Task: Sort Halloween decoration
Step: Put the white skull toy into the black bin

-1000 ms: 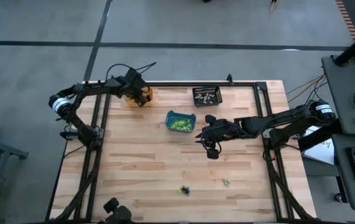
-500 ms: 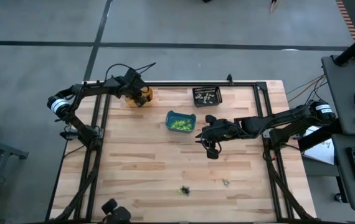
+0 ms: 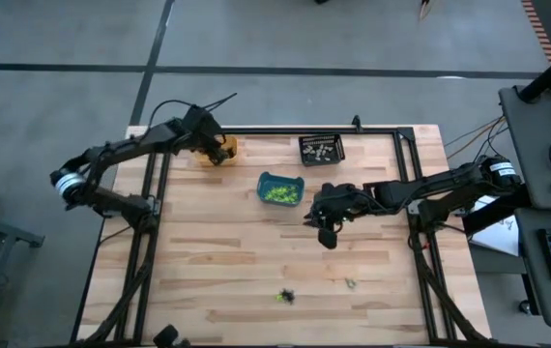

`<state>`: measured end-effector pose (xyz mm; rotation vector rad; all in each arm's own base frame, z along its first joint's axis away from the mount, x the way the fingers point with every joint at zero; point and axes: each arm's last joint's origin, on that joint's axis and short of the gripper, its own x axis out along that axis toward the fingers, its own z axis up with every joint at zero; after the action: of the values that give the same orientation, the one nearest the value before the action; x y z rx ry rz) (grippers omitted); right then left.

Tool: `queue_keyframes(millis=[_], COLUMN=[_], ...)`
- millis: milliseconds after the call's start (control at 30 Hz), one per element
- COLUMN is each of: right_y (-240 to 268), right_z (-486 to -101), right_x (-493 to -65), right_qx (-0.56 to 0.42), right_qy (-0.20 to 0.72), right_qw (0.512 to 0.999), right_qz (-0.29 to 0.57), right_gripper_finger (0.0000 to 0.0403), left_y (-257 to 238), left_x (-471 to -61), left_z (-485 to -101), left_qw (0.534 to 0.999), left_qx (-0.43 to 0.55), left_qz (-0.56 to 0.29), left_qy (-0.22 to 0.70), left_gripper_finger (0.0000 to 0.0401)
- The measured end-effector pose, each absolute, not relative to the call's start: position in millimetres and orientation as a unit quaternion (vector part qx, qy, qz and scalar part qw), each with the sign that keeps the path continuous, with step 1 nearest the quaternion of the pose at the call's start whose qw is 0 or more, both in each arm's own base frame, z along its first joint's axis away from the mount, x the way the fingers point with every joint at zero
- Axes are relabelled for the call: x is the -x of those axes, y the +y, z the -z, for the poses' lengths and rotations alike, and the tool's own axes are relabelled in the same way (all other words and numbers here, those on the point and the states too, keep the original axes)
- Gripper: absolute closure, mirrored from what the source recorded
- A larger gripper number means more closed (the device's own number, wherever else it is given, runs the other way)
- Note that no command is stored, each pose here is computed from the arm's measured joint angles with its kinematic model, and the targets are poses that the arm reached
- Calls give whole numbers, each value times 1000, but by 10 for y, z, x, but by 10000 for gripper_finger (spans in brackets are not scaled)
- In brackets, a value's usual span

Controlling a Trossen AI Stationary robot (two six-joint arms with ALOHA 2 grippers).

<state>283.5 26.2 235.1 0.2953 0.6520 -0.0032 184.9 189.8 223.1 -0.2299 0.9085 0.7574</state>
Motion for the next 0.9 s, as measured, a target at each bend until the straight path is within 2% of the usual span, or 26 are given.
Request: queue_keyframes(millis=[267, 433, 567, 700, 900], right_y=[438, 616, 768, 923, 1136], right_z=[-2410, -2397, -2265, -2091, -2029], right_x=[-2828, -2812, -2806, -2767, -2710], right_qx=[-266, -322, -364, -384, -349], right_qy=[342, 369, 435, 541, 673], right_qw=[897, 866, 821, 748, 639], right_qz=[-83, -98, -64, 8, 133], right_gripper_finger=[321, 321, 321, 321, 321], left_y=[1120, 590, 230, -13, -118], left_x=[-2125, -2292, -2385, -2421, -2428], left_z=[-2765, -2913, -2941, -2918, -2895], left_qw=[917, 945, 950, 945, 938], left_qx=[74, 31, -9, -46, -69], left_qz=[-262, -220, -222, -243, -264], left_qy=[292, 241, 218, 214, 215], left_gripper_finger=[287, 287, 287, 287, 287])
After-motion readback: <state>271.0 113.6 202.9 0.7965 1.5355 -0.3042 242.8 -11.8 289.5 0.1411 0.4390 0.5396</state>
